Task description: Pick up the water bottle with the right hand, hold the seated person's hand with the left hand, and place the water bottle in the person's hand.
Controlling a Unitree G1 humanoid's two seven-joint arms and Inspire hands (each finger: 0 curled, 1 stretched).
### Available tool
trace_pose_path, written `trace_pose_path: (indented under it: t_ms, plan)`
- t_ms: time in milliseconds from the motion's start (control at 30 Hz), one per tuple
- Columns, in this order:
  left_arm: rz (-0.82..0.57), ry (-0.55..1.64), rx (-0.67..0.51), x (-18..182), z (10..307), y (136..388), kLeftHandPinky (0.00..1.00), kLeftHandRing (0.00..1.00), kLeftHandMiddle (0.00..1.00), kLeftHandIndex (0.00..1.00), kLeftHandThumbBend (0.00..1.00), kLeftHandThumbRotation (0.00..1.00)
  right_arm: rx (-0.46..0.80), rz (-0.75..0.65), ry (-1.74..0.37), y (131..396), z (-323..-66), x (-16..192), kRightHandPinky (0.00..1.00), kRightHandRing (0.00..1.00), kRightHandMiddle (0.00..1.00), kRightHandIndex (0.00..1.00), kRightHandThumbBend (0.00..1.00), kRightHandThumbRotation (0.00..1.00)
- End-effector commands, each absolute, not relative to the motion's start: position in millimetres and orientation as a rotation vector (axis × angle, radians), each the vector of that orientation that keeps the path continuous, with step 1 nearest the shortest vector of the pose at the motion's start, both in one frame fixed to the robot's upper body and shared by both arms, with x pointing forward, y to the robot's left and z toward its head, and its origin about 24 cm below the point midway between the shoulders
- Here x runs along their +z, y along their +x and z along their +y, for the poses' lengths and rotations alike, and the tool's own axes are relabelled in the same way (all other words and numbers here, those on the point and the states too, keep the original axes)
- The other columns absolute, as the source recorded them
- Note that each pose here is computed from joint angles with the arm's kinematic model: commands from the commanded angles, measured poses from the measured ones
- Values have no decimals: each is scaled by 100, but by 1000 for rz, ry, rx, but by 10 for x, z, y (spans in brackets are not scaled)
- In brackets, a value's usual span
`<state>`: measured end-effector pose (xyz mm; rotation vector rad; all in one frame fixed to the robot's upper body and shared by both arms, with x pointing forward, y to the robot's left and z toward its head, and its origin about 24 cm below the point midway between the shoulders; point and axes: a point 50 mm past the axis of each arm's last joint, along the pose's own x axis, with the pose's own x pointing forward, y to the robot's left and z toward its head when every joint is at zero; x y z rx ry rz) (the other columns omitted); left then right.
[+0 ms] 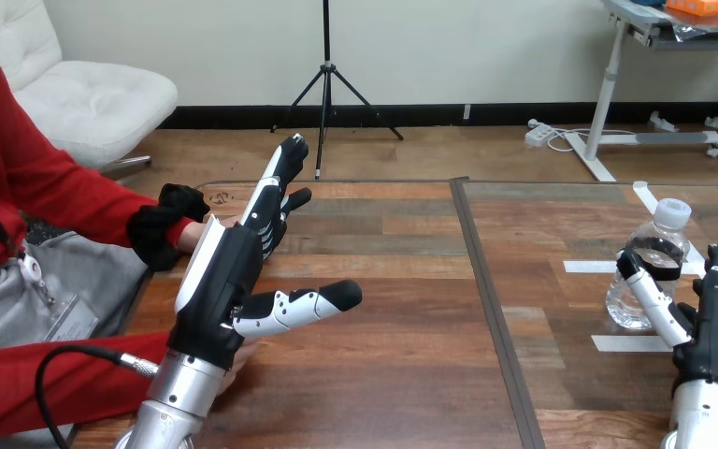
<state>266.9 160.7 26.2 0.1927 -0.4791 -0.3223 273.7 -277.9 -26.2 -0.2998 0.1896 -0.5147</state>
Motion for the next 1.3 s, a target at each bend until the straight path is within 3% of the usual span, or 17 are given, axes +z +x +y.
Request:
trace_pose_path:
  t_ms: [0,467,733,767,900,1200,1267]
  plan:
    - [-559,181,-315,436,1576,2752,92,100,100,100,100,50,-509,99,-331,3013,-2808,46,71,89,95,100,100,64]
    - [-564,190,-315,442,1553,2749,92,100,100,100,100,51,-488,147,-338,3068,-2817,54,79,98,99,100,100,62]
    - [-561,182,-319,440,1542,2743,92,100,100,100,100,51,-475,168,-351,3082,-2829,54,80,98,99,100,100,62]
    - [-561,181,-319,439,1540,2742,92,100,100,100,100,51,-474,170,-350,3084,-2830,53,72,92,93,100,100,61]
    - [-564,180,-319,439,1536,2737,92,100,100,100,100,51,-468,179,-348,3091,-2834,53,62,85,84,100,100,60]
    - [-565,177,-317,438,1529,2725,92,100,100,100,100,51,-461,209,-350,3119,-2847,62,51,73,71,100,100,61]
    - [-567,179,-316,438,1526,2720,91,100,100,100,100,51,-457,210,-360,3128,-2847,70,51,75,73,100,100,61]
